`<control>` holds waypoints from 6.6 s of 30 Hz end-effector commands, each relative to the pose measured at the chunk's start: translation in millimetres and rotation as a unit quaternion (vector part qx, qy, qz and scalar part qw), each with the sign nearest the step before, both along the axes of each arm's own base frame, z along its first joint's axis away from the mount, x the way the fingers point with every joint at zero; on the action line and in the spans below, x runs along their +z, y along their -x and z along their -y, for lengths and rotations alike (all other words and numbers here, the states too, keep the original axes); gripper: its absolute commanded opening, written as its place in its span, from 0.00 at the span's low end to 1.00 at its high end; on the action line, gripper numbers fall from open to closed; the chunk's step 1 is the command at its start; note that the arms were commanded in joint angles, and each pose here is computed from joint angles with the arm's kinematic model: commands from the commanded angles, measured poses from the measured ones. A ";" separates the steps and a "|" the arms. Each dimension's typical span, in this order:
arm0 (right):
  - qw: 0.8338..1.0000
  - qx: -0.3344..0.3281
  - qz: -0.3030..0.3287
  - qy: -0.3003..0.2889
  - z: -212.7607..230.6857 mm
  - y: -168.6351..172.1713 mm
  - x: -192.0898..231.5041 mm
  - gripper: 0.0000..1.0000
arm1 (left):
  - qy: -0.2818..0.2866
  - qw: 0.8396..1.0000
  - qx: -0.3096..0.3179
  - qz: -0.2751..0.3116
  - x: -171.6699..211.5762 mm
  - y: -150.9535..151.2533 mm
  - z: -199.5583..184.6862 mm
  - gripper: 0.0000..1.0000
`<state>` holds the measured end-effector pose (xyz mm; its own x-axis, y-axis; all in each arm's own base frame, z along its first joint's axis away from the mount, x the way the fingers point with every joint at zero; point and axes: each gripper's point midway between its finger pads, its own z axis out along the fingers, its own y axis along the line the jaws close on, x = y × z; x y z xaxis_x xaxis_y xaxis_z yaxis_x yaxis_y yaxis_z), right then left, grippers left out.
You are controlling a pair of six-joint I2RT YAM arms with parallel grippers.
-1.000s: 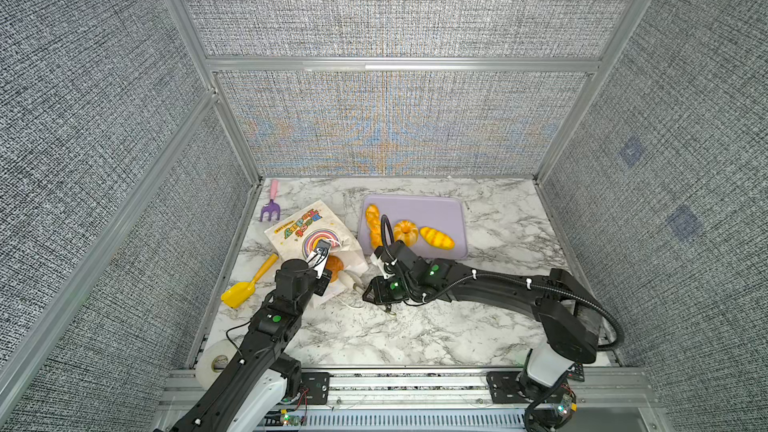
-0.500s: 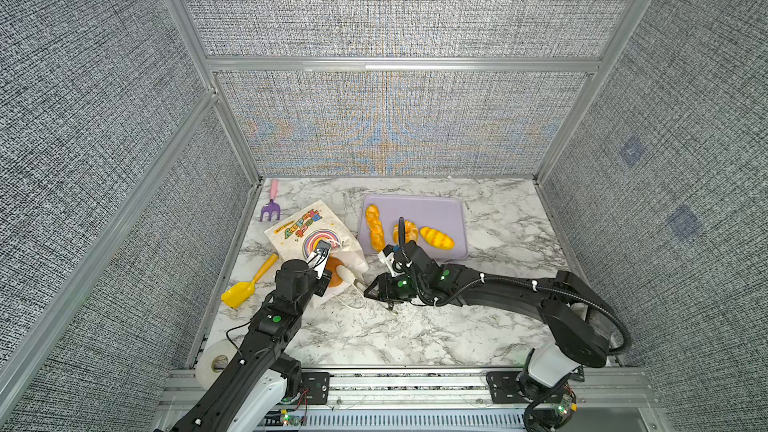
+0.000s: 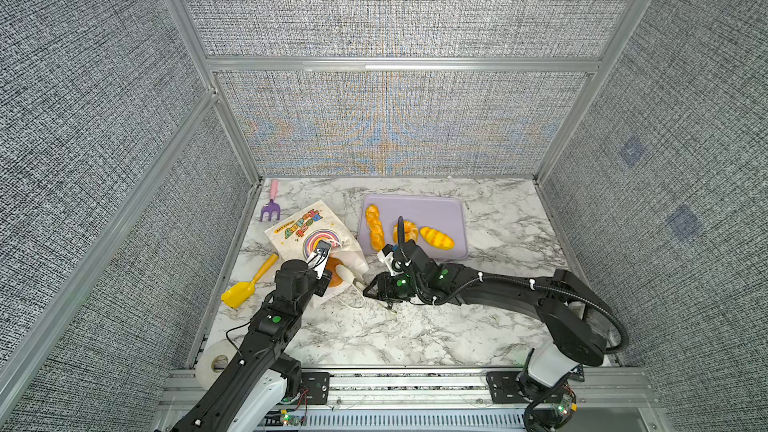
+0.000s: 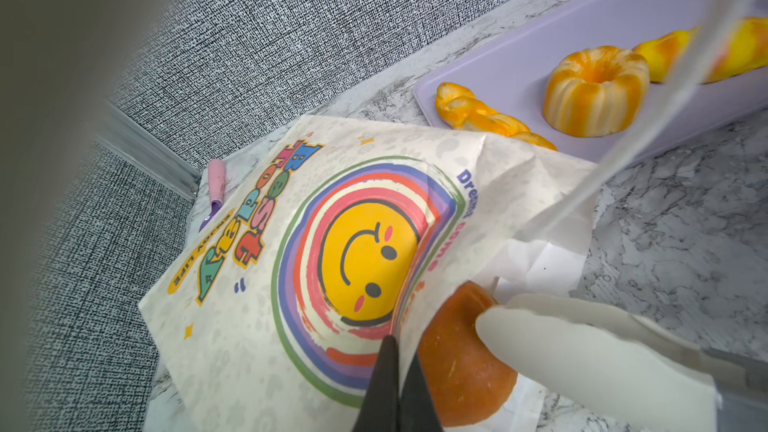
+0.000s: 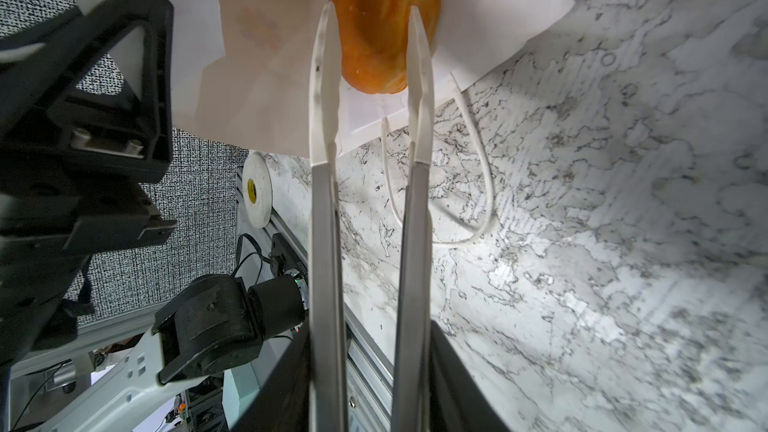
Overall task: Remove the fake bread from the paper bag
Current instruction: 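Pull the pinched orange bun out of the bag mouth, then carry the orange bun onto the lavender tray and set it down, then swing the open right tongs from the tray back into the paper bag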
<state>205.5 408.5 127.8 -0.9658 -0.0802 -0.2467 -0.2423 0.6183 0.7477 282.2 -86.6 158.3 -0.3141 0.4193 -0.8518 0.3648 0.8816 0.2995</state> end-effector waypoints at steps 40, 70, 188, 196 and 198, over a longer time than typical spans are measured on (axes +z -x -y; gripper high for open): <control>1.000 0.026 -0.007 -0.003 -27.3 -9.8 -6.0 0.11 | 0.004 1.000 -0.017 0.007 2.9 -0.5 6.2 0.00; 0.998 0.037 0.013 0.049 102.3 62.7 27.7 0.00 | 0.023 0.999 0.031 0.006 6.3 -9.5 -3.8 0.00; 0.994 -0.033 -0.009 -0.103 3.6 -7.9 34.6 0.42 | 0.010 1.000 0.007 0.027 21.1 -13.1 2.3 0.00; 0.990 -0.060 -0.028 -0.125 -27.0 -32.8 25.5 0.44 | 0.006 1.000 0.003 0.022 17.4 -14.4 3.9 0.00; 0.991 -0.060 -0.034 -0.115 -32.4 -36.6 19.7 0.44 | 0.007 1.000 0.004 0.021 15.7 -14.3 3.8 0.00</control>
<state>232.1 429.6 133.3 -0.9839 0.0563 -0.1698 -0.1196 0.4986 0.8585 293.1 -89.9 166.6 -0.3056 0.4129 -0.8580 0.3566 0.8852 0.2990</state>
